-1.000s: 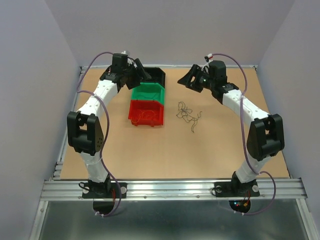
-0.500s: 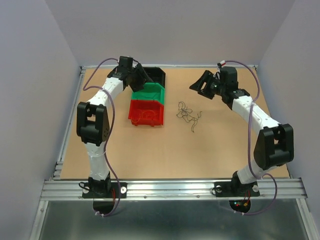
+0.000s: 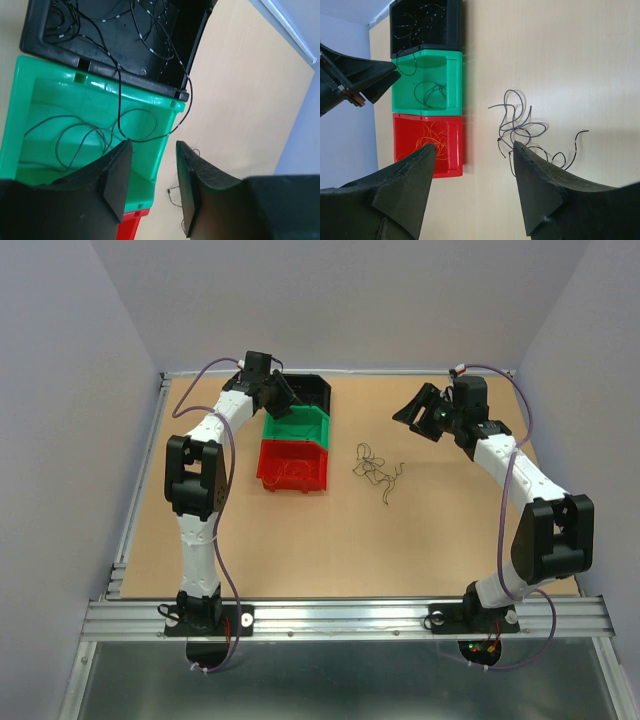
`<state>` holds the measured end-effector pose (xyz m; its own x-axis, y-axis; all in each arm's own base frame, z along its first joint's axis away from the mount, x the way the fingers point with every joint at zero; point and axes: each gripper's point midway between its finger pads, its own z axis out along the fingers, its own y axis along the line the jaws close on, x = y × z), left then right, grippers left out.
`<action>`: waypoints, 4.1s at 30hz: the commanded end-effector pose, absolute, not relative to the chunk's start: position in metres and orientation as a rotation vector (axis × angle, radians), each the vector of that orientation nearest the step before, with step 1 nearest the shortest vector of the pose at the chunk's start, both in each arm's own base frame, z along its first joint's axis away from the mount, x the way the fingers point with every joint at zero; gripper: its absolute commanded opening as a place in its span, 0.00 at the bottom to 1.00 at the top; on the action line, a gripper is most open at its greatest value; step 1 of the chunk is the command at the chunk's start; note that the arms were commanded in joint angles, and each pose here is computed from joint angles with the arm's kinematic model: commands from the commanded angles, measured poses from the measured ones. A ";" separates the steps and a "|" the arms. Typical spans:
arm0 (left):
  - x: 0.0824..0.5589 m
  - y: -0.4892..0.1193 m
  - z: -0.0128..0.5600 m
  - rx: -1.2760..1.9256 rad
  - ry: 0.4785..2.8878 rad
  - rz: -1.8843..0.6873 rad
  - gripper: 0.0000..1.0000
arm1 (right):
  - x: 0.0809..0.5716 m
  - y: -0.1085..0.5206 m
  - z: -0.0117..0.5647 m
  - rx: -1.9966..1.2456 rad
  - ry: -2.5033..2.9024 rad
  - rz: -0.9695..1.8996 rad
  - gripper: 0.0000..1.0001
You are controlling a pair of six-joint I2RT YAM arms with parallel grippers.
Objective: Untangle the cables
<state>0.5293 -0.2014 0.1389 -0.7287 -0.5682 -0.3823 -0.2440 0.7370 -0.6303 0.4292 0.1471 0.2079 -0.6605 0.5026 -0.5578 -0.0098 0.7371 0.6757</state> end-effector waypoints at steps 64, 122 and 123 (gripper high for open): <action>0.562 -0.186 0.152 -0.512 2.320 -0.619 0.10 | 0.422 0.145 0.207 0.299 2.173 0.870 0.68; 0.590 -0.156 0.123 0.085 2.267 0.201 0.07 | 0.405 0.149 0.182 0.314 2.242 0.915 0.67; 0.588 -0.152 0.123 0.072 2.271 0.217 0.09 | 0.405 0.149 0.179 0.320 2.248 0.916 0.67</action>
